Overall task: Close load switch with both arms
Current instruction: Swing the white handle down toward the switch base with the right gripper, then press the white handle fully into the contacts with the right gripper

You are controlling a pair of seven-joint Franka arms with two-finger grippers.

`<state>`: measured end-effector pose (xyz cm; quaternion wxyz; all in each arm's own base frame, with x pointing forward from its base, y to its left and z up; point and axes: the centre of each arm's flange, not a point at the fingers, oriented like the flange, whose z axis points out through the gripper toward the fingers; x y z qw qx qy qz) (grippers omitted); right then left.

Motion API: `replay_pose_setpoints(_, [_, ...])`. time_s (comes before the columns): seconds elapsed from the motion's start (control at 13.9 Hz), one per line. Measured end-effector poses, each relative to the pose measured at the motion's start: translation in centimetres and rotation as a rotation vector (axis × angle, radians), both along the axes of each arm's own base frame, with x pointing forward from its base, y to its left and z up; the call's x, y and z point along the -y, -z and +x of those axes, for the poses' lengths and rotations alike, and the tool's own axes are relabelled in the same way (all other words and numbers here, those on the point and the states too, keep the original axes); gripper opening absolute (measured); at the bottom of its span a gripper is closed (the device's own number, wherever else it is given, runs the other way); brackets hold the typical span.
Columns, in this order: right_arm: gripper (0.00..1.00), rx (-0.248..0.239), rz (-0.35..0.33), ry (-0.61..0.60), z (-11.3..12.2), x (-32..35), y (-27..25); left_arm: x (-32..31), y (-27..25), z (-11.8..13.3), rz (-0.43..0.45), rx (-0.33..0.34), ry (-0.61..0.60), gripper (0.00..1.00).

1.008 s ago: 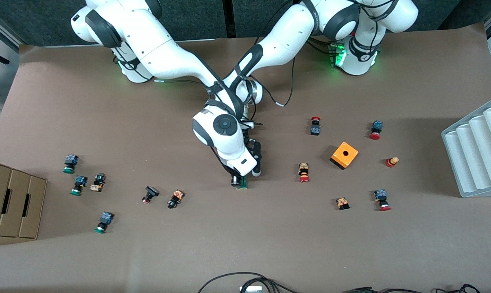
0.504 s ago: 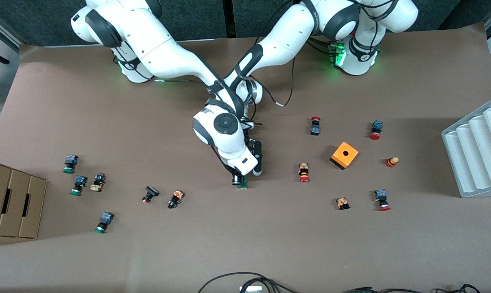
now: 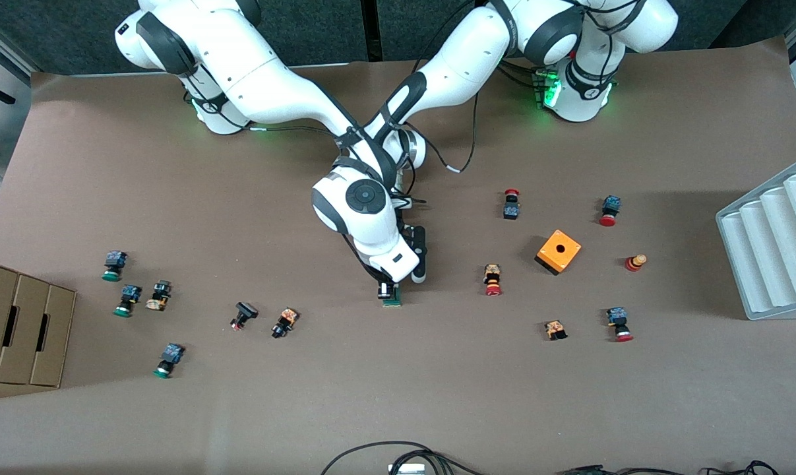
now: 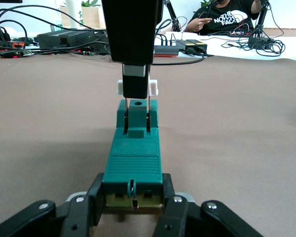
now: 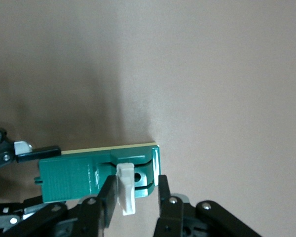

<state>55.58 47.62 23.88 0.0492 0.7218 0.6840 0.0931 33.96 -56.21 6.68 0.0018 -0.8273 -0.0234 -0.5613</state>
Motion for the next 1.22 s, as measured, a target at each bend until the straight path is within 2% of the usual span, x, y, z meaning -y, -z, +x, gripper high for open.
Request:
replay_pose_setpoints(0.79, [0.37, 0.0, 0.001, 0.004, 0.02, 0.02, -0.01, 0.0, 0.0, 0.0, 0.0, 0.0, 0.0, 0.48])
replay_pose_setpoints(1.22, [0.37, 0.022, 0.024, 0.012, 0.28, -0.09, -0.31, 0.0, 0.0, 0.0, 0.0, 0.0, 0.0, 0.48])
